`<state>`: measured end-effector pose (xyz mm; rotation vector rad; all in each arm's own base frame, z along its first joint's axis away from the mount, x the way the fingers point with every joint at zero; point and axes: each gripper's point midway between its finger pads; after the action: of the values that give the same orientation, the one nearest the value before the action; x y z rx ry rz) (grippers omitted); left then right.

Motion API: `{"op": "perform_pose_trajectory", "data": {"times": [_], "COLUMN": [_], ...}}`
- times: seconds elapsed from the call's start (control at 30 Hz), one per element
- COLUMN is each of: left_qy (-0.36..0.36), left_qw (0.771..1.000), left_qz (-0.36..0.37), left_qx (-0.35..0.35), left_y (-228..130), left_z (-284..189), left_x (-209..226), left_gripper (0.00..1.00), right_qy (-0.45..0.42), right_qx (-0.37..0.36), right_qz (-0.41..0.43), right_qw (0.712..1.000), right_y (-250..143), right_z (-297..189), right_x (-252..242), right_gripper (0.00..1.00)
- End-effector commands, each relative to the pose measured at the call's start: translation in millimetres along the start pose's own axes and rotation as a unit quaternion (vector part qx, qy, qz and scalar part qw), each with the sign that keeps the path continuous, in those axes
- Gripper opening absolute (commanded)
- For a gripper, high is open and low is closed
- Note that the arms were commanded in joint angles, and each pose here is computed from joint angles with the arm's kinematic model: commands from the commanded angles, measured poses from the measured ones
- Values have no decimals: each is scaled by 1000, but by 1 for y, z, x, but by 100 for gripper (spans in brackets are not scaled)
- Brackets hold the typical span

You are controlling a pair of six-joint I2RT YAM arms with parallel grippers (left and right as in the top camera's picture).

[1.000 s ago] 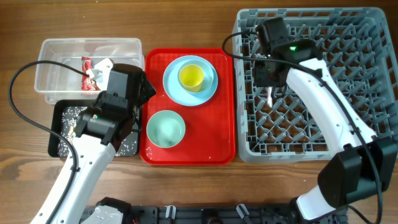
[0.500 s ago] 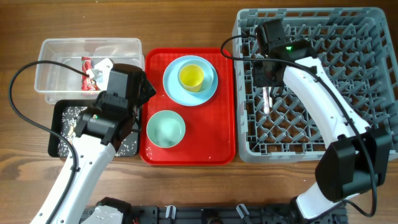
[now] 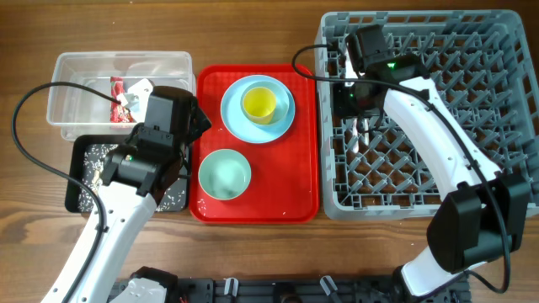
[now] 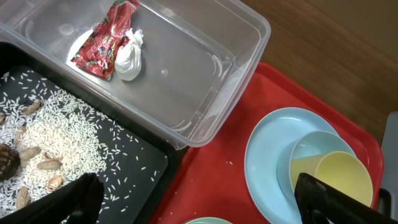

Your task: Sort waste into correct bins and load items into the dishwasher rack

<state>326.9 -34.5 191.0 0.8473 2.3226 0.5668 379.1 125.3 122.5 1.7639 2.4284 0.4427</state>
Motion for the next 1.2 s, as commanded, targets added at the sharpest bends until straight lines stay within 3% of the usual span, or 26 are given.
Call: {"op": "perform_pose_trajectory", "data": {"times": [0.0, 0.53, 0.87, 1.03, 1.17], "left_qy": [4, 4, 4, 73, 174], "left_qw": [1000, 1000, 1000, 992, 960], "left_qz": [3, 3, 3, -5, -26], "left_qx": [-8, -8, -9, -100, -216], "left_y": [5, 5, 5, 41, 91], "left_z": [0, 0, 0, -3, -18], "left_x": [1, 1, 1, 29, 75], "left_gripper": [100, 100, 100, 100, 100], "right_qy": [74, 82, 129, 153, 166], "right_qx": [2, 32, 17, -11, -17], "right_qz": [2, 18, -89, -133, -162], "right_qw": [997, 996, 988, 979, 973], "right_y": [0, -13, -27, -27, -35], "right_z": [5, 7, 24, 21, 18], "right_x": [23, 45, 143, 195, 220], "right_gripper": [19, 20, 24, 27, 28]}}
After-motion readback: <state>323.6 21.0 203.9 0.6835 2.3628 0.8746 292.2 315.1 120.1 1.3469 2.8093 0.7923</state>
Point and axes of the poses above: each gripper's point midway between its finger pads, its own z axis out along the fingers, its own x axis along the line the jaws close on, y = z × x, and after that the axes turned 15 degrees about -z, right-handed
